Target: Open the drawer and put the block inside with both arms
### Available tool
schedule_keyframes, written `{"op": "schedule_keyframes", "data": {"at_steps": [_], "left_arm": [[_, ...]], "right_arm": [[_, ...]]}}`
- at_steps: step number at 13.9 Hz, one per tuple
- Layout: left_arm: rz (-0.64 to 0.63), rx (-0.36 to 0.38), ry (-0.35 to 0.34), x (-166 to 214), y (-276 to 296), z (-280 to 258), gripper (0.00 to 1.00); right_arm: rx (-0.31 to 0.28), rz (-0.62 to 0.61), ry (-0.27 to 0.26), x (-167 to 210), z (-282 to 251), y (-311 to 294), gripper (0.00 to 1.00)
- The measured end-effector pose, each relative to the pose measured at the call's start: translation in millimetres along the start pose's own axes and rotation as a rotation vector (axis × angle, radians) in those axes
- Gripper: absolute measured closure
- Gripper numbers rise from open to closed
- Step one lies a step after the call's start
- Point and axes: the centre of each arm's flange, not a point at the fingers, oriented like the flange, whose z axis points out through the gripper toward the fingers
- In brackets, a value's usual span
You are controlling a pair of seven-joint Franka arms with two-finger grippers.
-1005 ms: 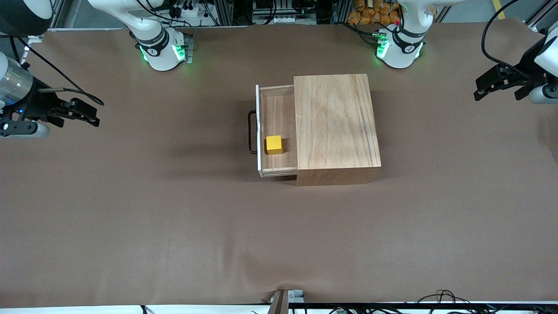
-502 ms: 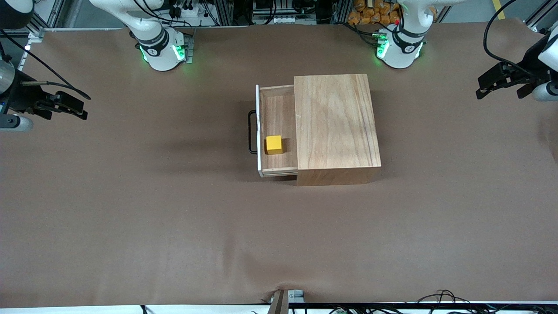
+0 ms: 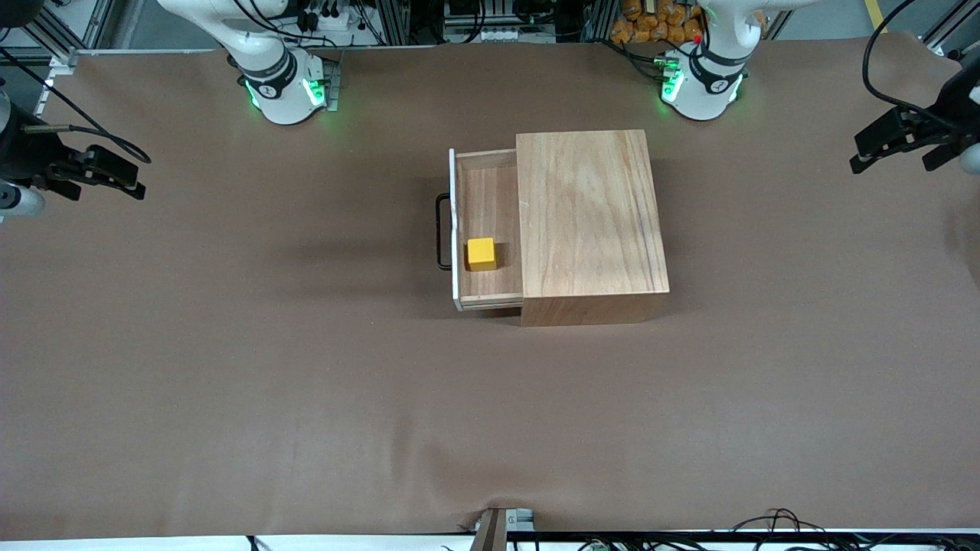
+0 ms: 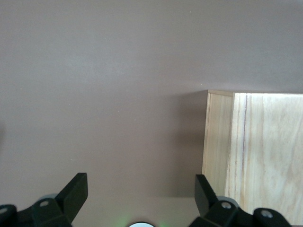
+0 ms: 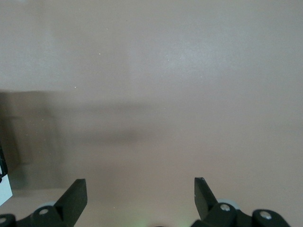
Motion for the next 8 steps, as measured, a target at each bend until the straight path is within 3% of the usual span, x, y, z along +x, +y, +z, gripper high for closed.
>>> {"op": "schedule_keyframes", "data": {"at_steps": [8], "left_arm": [[-0.008,0.001,0.002,0.9,-4.2,-1.5,0.0]], "right_arm": [[0.0,-0.004,-0.002,-0.2,0.2,-1.9,0.0]]}}
